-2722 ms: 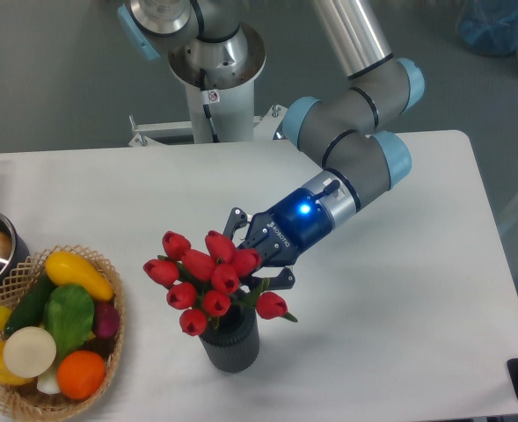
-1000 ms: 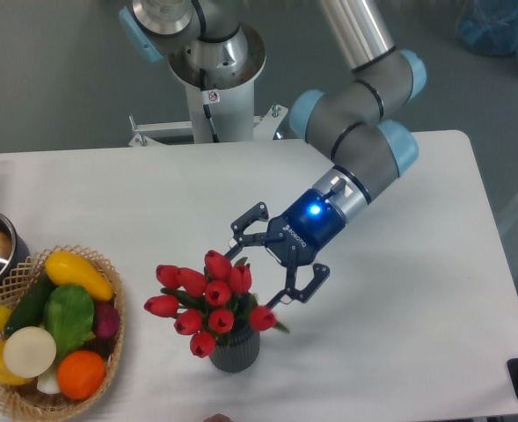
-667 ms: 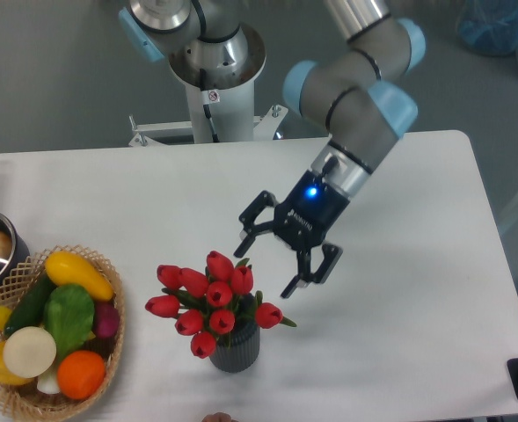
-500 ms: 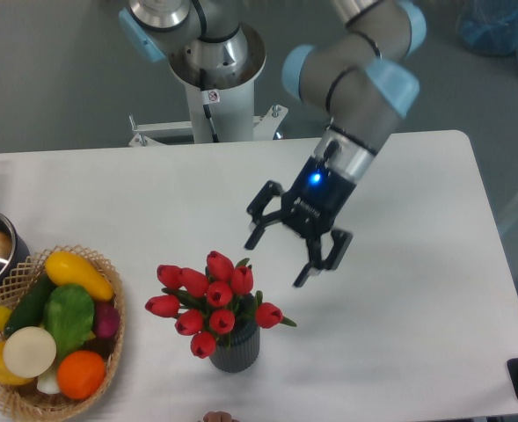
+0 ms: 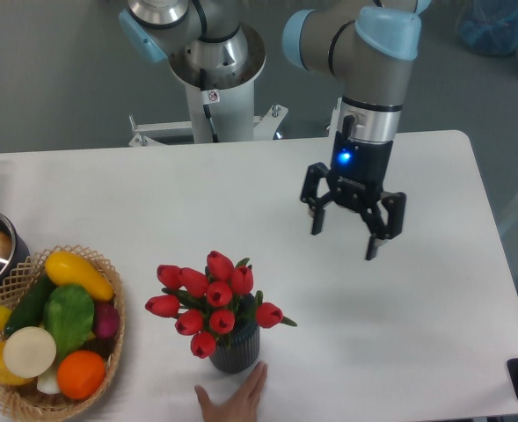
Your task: Insert the flowers into the vase
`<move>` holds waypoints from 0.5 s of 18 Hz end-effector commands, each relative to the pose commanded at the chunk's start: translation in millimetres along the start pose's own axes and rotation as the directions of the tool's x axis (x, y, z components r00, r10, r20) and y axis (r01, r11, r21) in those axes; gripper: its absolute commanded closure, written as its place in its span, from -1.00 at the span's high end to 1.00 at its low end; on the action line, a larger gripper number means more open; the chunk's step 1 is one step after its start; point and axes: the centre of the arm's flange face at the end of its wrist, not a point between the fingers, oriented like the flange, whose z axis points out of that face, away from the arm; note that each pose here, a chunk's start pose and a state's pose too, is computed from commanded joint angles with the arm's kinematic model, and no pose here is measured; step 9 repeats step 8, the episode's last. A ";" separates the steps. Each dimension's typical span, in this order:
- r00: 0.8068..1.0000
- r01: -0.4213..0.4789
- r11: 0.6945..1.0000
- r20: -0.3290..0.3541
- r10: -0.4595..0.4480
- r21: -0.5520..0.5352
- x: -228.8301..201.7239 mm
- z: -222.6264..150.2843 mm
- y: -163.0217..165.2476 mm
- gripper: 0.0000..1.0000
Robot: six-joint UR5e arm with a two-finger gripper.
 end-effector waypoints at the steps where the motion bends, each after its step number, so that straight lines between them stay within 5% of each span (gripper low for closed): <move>1: 1.000 0.003 0.997 0.014 -0.002 -0.073 -12.9 10.2 6.5 1.00; 5: 1.000 -0.016 0.977 -0.009 0.014 -0.213 -38.6 52.1 -1.9 1.00; 9: 0.999 0.035 0.955 -0.027 -0.045 -0.294 -65.3 56.8 36.6 1.00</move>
